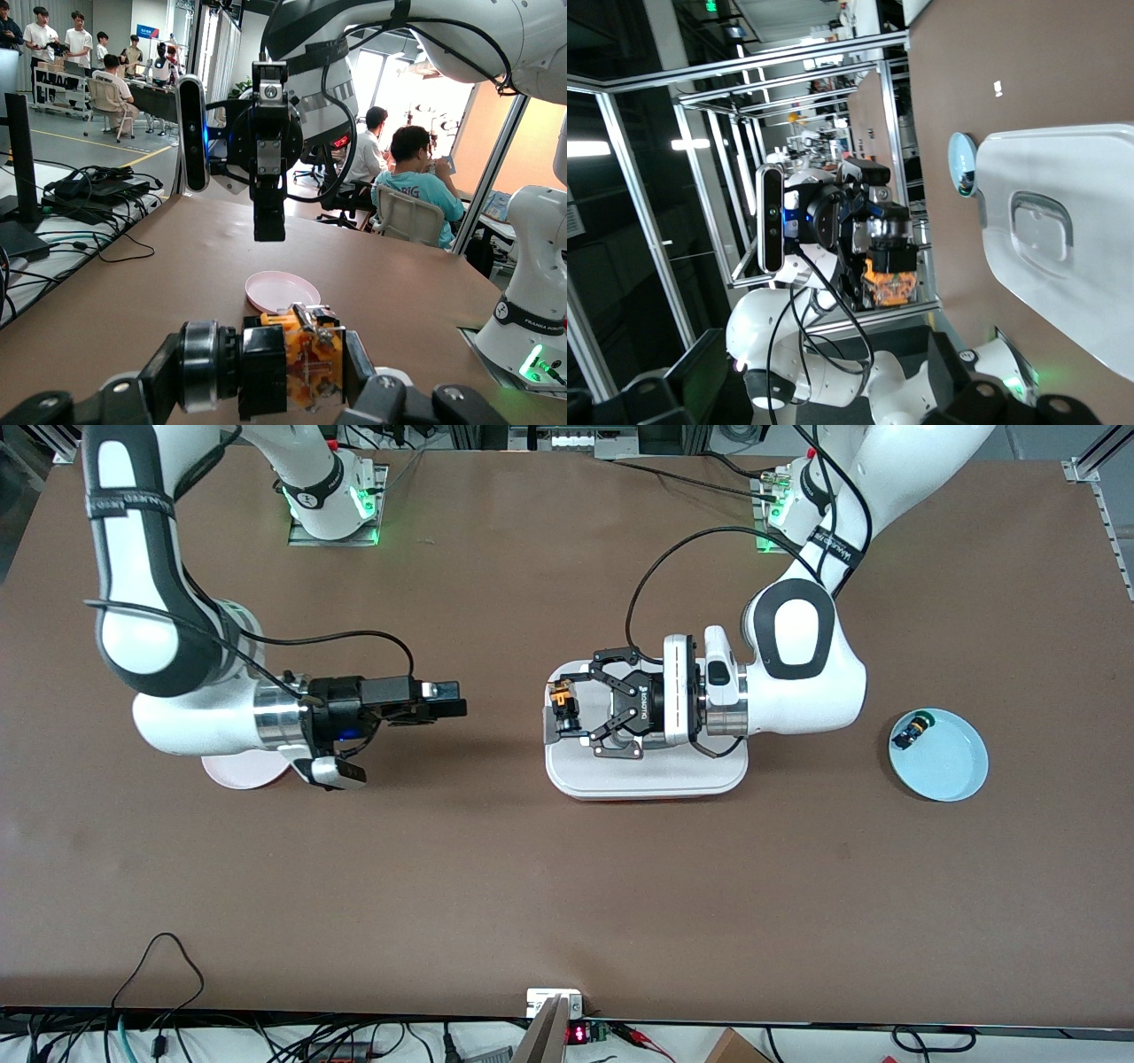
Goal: Transfer orange switch to right arm and place
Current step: 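Grasp the switch with the right gripper from the left gripper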
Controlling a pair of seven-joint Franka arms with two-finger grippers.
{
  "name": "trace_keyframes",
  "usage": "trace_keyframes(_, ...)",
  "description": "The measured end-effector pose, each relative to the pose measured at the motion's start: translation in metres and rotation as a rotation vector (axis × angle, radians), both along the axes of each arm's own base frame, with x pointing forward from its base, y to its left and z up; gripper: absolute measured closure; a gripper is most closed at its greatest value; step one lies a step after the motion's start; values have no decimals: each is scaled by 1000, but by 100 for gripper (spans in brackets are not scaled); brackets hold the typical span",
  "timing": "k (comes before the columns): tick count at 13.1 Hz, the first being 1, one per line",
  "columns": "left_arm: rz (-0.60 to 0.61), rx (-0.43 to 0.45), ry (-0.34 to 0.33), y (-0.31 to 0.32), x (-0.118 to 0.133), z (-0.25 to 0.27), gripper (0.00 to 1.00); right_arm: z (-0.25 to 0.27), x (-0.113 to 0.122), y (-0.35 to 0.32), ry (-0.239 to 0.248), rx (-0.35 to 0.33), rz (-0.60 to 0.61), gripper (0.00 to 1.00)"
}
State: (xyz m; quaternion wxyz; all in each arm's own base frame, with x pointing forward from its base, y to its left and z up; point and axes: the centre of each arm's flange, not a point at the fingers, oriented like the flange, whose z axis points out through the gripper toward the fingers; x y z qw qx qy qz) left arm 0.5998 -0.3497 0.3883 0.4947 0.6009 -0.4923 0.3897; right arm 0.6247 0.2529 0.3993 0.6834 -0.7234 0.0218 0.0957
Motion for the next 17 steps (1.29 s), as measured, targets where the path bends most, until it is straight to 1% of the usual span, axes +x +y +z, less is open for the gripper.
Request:
trace_keyframes(3,-16,-36,2,-16,-10,6,25,-34,-8,25,-26,94,-38,0)
trace_keyframes(5,-21,-44,-7,-20,-12,7,25,-48,-18,44,-31,127,-45,0)
trace_keyframes(7,-24,-45,-26,-20,-12,7,25,-53,-24,55,-26,124,-45,0)
trace_keyframes(10,-25,-45,-31,-20,-12,6,25,-59,-38,67,-12,165,-78,0)
trace_keyframes(12,-25,-45,-31,-20,-12,6,25,-61,-50,71,-20,176,-88,0)
trace_keyframes(15,-22,-48,-26,-20,-12,5,25,-59,-59,82,-37,165,-102,0)
trace_keyframes(17,-19,-51,-22,-20,-13,5,25,-55,-64,91,-40,162,-109,0)
